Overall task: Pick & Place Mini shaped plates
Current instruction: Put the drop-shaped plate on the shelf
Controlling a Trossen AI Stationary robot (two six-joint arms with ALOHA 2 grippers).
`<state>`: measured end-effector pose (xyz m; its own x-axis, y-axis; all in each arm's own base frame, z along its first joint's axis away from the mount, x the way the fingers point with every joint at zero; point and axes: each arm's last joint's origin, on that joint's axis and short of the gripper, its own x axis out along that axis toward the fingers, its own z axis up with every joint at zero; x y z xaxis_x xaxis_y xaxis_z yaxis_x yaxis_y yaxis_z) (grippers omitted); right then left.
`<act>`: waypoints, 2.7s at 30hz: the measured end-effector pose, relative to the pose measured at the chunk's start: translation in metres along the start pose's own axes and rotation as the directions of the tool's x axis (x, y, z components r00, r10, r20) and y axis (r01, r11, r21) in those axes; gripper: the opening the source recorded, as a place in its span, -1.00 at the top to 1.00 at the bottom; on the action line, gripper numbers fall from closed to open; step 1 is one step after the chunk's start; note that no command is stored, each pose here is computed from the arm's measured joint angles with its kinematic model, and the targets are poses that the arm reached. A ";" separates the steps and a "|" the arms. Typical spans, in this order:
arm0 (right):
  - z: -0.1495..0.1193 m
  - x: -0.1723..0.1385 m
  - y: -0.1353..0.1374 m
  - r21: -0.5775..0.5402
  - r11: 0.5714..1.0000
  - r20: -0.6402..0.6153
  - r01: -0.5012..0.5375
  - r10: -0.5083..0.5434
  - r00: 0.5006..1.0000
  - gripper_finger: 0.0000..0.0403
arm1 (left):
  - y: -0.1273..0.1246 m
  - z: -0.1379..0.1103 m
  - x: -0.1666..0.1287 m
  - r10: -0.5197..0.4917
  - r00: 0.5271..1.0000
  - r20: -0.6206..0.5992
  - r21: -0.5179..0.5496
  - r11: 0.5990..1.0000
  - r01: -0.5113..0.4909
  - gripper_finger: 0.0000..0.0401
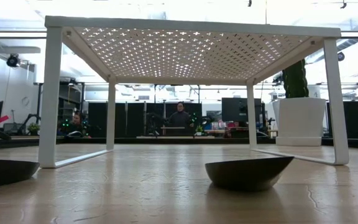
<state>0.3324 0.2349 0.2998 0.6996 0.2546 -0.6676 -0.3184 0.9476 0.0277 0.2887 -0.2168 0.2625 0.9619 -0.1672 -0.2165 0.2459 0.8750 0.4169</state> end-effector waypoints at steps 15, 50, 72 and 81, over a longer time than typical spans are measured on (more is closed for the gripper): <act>0.000 0.000 -0.001 0.000 1.000 0.004 0.023 -0.023 1.000 0.92 | 0.000 0.000 0.000 -0.001 1.000 0.002 -0.003 1.000 0.001 0.83; 0.004 -0.048 0.019 0.026 1.000 0.077 0.016 -0.018 0.997 0.34 | 0.006 -0.016 -0.013 0.405 0.870 -0.283 0.285 0.901 -0.326 0.84; 0.004 -0.047 0.022 0.033 0.999 0.089 0.021 -0.024 0.996 0.34 | 0.008 -0.037 -0.023 0.528 0.752 -0.396 0.605 0.766 -0.219 0.84; -0.010 -0.037 0.021 0.062 0.998 0.041 0.034 -0.036 0.998 0.34 | -0.012 -0.028 -0.038 0.609 0.727 -0.318 0.637 0.704 -0.312 0.84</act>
<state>0.2931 0.2429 0.3177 0.7363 0.2275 -0.6372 -0.2543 0.9658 0.0509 0.2461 -0.2079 0.2412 0.8106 0.5561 -0.1836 -0.0507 0.3790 0.9240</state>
